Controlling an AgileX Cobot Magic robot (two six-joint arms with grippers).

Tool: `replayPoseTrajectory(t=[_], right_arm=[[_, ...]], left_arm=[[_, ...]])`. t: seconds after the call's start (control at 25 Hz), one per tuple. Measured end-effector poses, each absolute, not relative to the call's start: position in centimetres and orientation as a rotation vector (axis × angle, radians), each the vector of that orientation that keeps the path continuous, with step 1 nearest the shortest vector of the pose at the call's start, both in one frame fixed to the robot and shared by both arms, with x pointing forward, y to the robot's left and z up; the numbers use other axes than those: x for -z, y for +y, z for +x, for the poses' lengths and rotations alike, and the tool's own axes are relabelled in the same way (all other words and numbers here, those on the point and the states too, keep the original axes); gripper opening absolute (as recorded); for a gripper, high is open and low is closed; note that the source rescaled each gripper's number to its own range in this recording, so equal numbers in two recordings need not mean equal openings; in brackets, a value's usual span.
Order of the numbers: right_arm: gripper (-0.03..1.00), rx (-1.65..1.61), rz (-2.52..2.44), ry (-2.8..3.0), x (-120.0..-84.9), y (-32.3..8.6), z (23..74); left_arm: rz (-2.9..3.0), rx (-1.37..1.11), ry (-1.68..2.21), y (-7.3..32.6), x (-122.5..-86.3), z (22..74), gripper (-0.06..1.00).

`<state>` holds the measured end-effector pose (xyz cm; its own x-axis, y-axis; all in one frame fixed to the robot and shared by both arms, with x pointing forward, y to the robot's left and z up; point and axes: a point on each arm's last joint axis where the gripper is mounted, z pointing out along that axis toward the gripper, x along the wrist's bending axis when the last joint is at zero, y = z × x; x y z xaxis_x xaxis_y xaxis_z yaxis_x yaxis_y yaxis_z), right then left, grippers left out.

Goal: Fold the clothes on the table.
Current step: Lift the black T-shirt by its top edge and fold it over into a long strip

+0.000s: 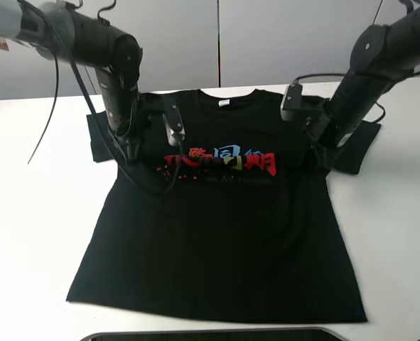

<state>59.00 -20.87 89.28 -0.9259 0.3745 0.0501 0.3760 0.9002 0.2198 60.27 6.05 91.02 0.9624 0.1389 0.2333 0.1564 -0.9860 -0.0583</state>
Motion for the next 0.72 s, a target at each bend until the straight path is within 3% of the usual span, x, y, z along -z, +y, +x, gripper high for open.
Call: replayPoseTrajectory(t=[0.24,0.4,0.52,0.72], right_arm=[[0.00,0.405,-0.692,-3.456,-104.5,-21.2,64.7],[0.00,0.413,-0.772,-3.428,-109.3,-21.4,63.7],[0.00,0.425,-0.790,-3.269,-108.3,-21.0,62.5],[0.00,0.386,-0.853,-2.947,-101.8,-20.5,59.5]], left_arm=[[-3.075,0.999,-0.477,5.3,-106.6,64.1,0.00],[-3.112,1.034,-0.561,6.7,-112.2,62.2,0.00],[-3.148,0.830,-0.581,7.3,-111.3,60.4,0.00],[-3.124,0.282,-0.523,9.0,-103.5,55.9,0.00]])
